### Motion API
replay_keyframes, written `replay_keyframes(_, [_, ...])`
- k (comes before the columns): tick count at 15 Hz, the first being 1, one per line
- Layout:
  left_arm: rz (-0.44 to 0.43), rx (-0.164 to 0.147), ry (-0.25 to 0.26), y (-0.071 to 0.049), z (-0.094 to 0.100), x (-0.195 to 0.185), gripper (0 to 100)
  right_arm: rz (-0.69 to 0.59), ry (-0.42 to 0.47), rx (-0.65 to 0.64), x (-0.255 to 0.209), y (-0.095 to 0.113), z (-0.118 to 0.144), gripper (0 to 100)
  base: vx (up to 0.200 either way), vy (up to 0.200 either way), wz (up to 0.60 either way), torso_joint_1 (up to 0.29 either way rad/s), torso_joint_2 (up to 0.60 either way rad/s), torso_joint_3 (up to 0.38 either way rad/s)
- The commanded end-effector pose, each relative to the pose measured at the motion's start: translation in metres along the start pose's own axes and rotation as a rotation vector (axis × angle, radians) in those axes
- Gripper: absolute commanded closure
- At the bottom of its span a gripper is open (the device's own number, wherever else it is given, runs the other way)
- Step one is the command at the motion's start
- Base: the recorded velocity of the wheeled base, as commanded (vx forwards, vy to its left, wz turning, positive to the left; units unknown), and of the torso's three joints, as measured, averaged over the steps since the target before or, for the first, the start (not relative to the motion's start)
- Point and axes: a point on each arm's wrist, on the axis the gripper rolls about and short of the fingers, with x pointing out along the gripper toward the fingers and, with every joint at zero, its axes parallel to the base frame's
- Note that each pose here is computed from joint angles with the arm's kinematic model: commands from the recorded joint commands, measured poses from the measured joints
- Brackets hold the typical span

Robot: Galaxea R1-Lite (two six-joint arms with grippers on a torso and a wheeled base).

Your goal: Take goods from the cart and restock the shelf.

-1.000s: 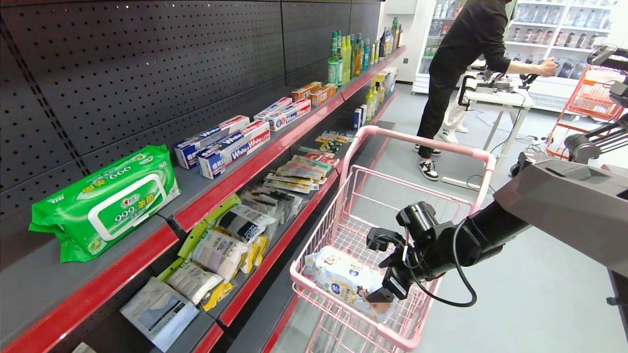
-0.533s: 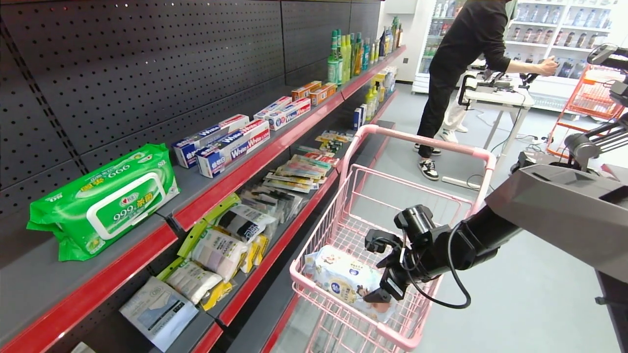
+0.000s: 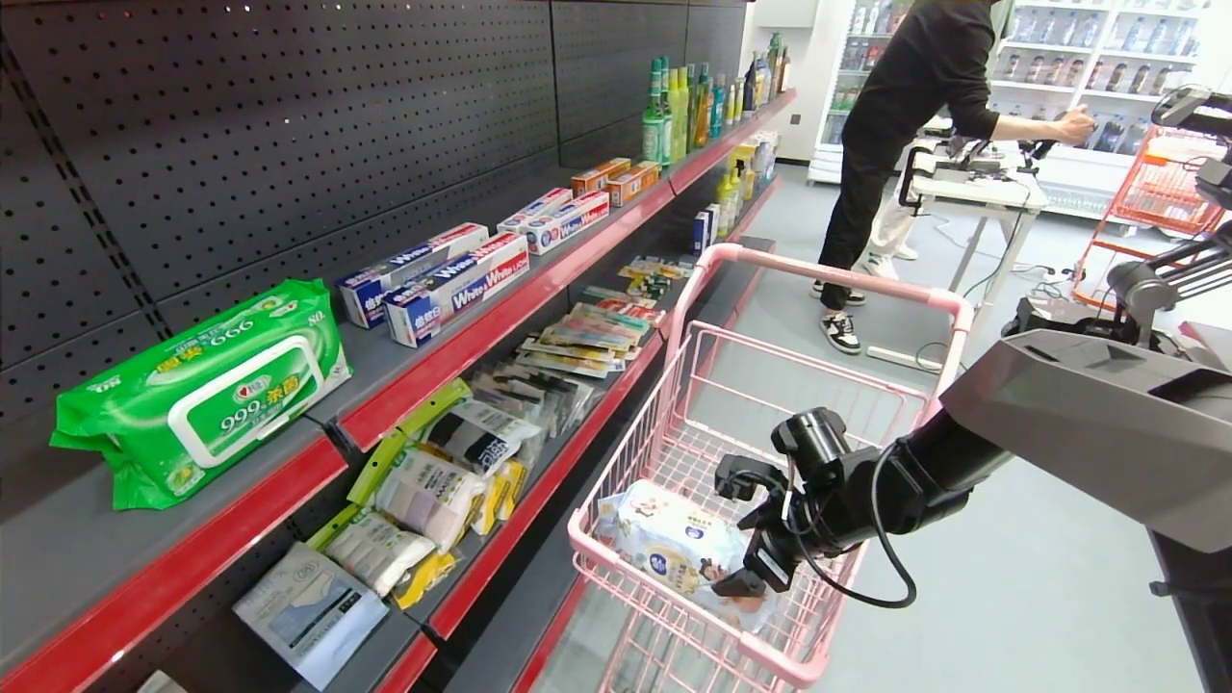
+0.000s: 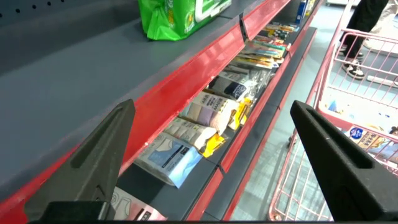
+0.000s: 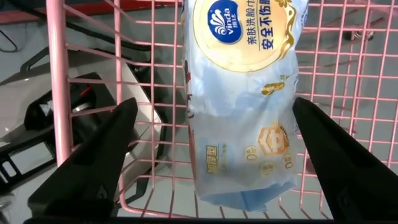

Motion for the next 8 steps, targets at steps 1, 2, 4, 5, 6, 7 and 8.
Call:
replay_keyframes(1, [0.001, 0.0, 0.001, 0.0, 0.0, 0.0, 0, -0.006, -0.011, -0.007, -0.001, 0.0, 0.002, 0, 0.0, 0.0, 0.0, -0.129, 0.32, 0.163])
replay_keyframes(2, [0.001, 0.0, 0.001, 0.0, 0.0, 0.0, 0, -0.009, -0.018, -0.013, 0.0, 0.0, 0.003, 0, 0.0, 0.0, 0.0, -0.085, 0.19, 0.1])
replay_keyframes(4, [0.001, 0.0, 0.001, 0.0, 0.0, 0.0, 0, -0.009, -0.021, -0.013, 0.002, 0.0, 0.003, 0, 0.0, 0.0, 0.0, -0.029, 0.08, 0.044])
replay_keyframes(5, [0.001, 0.0, 0.001, 0.0, 0.0, 0.0, 0, -0.011, -0.022, -0.01, 0.004, -0.002, 0.003, 0, 0.0, 0.0, 0.0, -0.017, 0.05, 0.027])
replay_keyframes(6, [0.001, 0.0, 0.001, 0.0, 0.0, 0.0, 0, -0.015, -0.026, -0.007, 0.008, -0.005, 0.004, 0, 0.0, 0.0, 0.0, 0.0, 0.0, 0.0])
replay_keyframes(7, [0.001, 0.0, 0.001, 0.0, 0.0, 0.0, 0, -0.013, -0.023, -0.006, 0.013, -0.007, 0.004, 0, 0.0, 0.0, 0.0, 0.0, 0.0, 0.0])
replay_keyframes(8, [0.001, 0.0, 0.001, 0.0, 0.0, 0.0, 0, -0.011, -0.022, -0.003, 0.018, -0.008, 0.004, 0, 0.0, 0.0, 0.0, 0.0, 0.0, 0.0])
